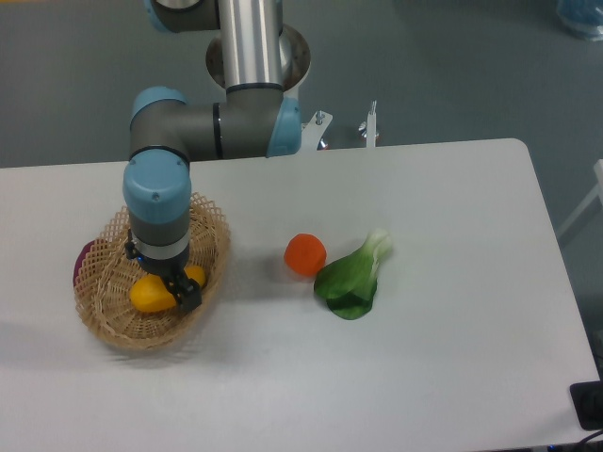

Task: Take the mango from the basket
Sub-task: 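Close the gripper around the yellow mango inside the basket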

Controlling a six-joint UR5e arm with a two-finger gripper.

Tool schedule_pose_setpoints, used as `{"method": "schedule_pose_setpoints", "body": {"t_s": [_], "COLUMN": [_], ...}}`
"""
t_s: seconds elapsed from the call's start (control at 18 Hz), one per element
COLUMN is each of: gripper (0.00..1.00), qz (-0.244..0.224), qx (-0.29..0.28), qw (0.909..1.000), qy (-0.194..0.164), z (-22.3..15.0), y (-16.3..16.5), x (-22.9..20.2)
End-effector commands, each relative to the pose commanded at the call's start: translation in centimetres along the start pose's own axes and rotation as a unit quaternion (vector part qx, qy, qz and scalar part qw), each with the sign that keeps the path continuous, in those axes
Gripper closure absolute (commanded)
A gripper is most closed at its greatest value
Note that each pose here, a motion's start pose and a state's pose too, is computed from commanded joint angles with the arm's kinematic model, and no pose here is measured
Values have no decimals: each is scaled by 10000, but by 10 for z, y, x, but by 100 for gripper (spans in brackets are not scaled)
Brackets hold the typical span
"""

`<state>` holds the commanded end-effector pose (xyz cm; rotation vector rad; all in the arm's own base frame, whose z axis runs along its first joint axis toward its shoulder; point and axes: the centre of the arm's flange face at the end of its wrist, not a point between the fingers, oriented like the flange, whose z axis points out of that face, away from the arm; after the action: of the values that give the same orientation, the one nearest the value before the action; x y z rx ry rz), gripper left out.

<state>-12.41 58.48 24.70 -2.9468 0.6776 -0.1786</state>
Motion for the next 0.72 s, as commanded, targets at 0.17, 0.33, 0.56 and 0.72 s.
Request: {"method": "schedule_pose_setpoints", "body": {"t_s": [0.17,0.33,0.56,0.72], "gripper": [0,0,0,0], "qz": [-14,-8,21,-152], "qx": [-23,-66,-96,-50], "qw": [10000,10000,9999,9999], "qy": [30,72,73,27], "z": [5,15,33,35], "y": [0,-3,-9,-12], "x": [-2,-1,1,1]}}
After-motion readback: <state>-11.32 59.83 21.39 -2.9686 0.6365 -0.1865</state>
